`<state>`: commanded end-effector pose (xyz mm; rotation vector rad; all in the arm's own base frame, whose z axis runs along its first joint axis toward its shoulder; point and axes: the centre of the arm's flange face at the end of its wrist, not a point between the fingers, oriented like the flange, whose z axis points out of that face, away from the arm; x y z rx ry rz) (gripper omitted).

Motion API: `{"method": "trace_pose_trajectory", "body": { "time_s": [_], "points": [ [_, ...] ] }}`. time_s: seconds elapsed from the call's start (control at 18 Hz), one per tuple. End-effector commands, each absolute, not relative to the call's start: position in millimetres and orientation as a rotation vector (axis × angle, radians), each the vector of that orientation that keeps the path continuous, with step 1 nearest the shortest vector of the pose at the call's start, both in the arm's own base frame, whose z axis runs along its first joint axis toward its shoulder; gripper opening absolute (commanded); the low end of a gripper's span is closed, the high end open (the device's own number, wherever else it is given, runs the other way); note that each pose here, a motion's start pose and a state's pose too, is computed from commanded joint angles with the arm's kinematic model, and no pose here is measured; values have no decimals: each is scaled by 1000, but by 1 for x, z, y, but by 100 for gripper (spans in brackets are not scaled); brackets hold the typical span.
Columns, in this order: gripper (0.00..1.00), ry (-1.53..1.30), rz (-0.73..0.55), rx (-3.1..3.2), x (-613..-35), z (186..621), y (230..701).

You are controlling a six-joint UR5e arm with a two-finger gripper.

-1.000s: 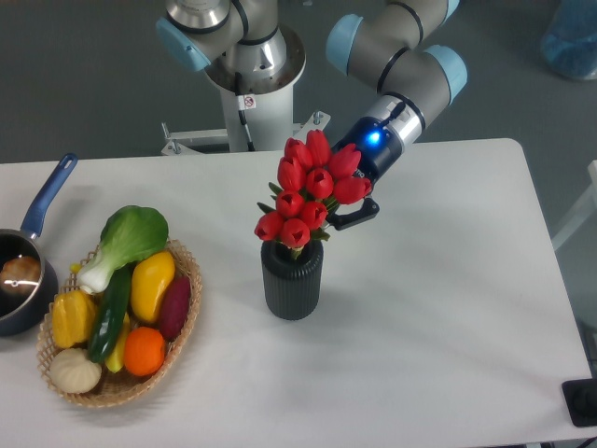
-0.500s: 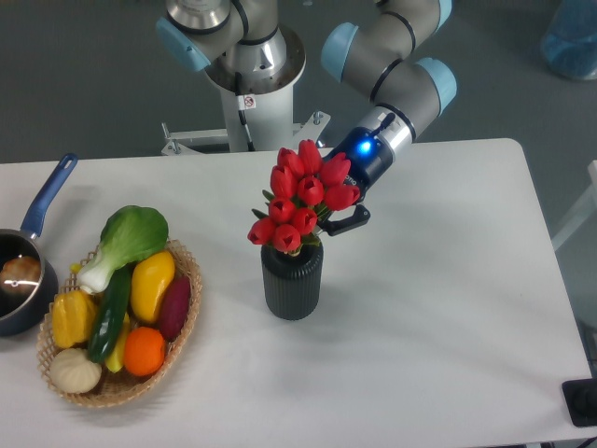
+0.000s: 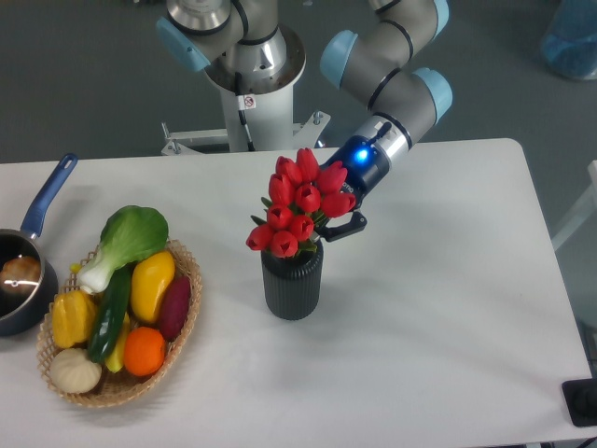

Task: Insert the flowers into the vase
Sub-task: 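Push the tulips further down into the vase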

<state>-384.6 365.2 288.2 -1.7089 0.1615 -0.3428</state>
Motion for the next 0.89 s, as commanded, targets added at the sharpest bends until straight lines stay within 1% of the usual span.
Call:
{"method": "trace_pose_trajectory", "body": {
  "time_s": [0.22, 0.39, 0.44, 0.56, 0.78, 0.83, 0.89],
  "points": [
    [11, 163, -342, -1708, -385, 284, 364],
    [18, 170, -336, -1712, -382, 278, 363],
    [23, 182, -327, -1728, -383, 276, 362],
    [24, 195, -313, -1776, -386, 268, 357],
    [42, 193, -311, -1790, -387, 265, 354],
    [43, 193, -314, -1791, -386, 264, 355],
    [46, 196, -312, -1790, -386, 266, 356]
  ]
}}
